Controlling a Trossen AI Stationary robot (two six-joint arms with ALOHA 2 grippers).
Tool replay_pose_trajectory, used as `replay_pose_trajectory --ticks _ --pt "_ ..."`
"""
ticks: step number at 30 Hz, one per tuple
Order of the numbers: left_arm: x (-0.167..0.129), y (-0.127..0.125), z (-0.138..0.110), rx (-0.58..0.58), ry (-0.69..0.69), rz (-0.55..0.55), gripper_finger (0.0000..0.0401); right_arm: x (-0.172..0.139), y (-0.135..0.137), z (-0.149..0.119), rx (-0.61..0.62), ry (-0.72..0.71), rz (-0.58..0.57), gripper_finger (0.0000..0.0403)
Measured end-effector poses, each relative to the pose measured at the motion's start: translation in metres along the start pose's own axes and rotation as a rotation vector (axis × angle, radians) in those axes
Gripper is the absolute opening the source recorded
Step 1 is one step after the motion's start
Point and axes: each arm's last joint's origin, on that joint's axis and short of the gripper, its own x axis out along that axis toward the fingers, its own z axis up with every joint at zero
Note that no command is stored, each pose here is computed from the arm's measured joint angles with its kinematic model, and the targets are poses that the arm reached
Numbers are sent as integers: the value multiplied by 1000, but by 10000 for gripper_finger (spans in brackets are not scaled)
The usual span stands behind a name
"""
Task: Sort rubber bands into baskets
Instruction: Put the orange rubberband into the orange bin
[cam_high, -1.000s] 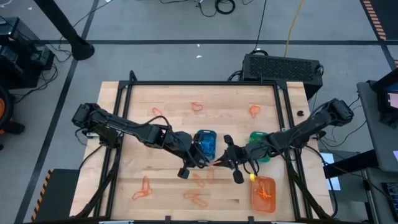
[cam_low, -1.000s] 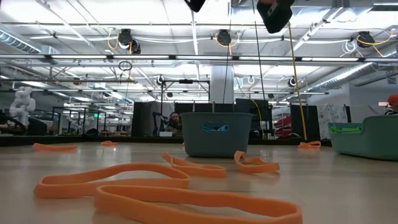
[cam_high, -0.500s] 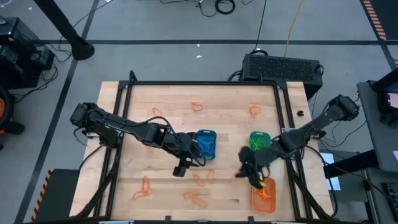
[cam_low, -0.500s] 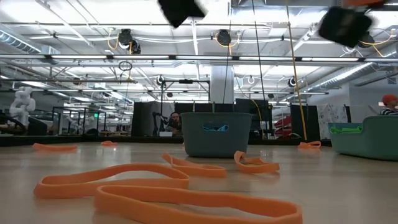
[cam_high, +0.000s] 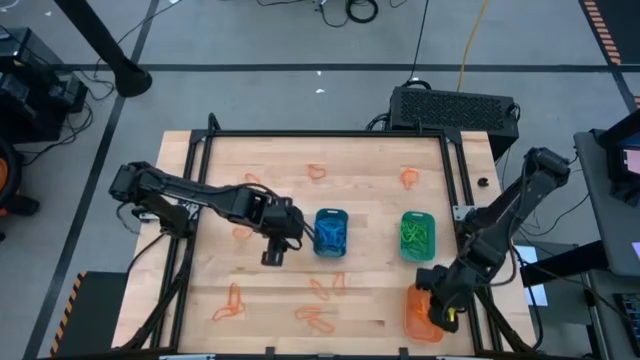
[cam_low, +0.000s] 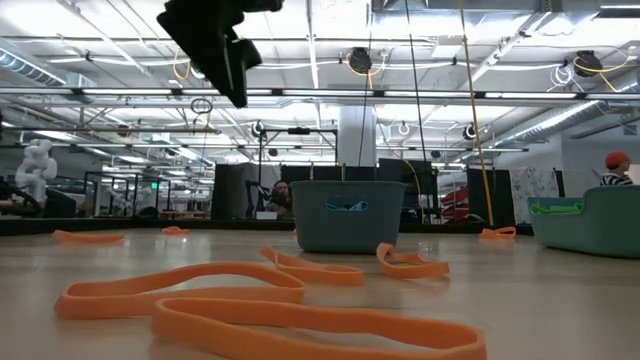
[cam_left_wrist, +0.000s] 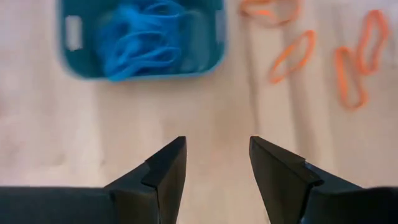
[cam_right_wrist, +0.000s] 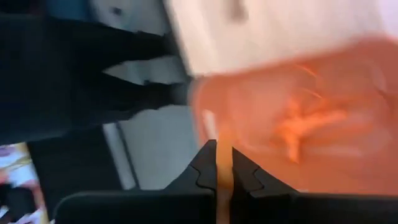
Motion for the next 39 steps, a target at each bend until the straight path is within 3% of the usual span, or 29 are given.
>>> replay_pose_trajectory --ticks 4,9,17,27,32,39 --pt "-17 5 -8 -45 1 131 183 8 -8 -9 58 42 -116 0" --pt "-49 9 -18 -113 -71 261 183 16 -12 -7 71 46 -171 0" --pt "-94 7 -35 -224 -208 302 183 24 -18 -8 81 69 -249 7" --pt "-136 -6 -61 -316 -365 344 183 35 -26 -5 93 82 -341 93" --pt "-140 -13 -72 -362 -400 369 183 34 -28 3 107 69 -340 125" --pt "-113 -19 -85 -411 -343 383 183 31 -30 14 90 76 -318 123"
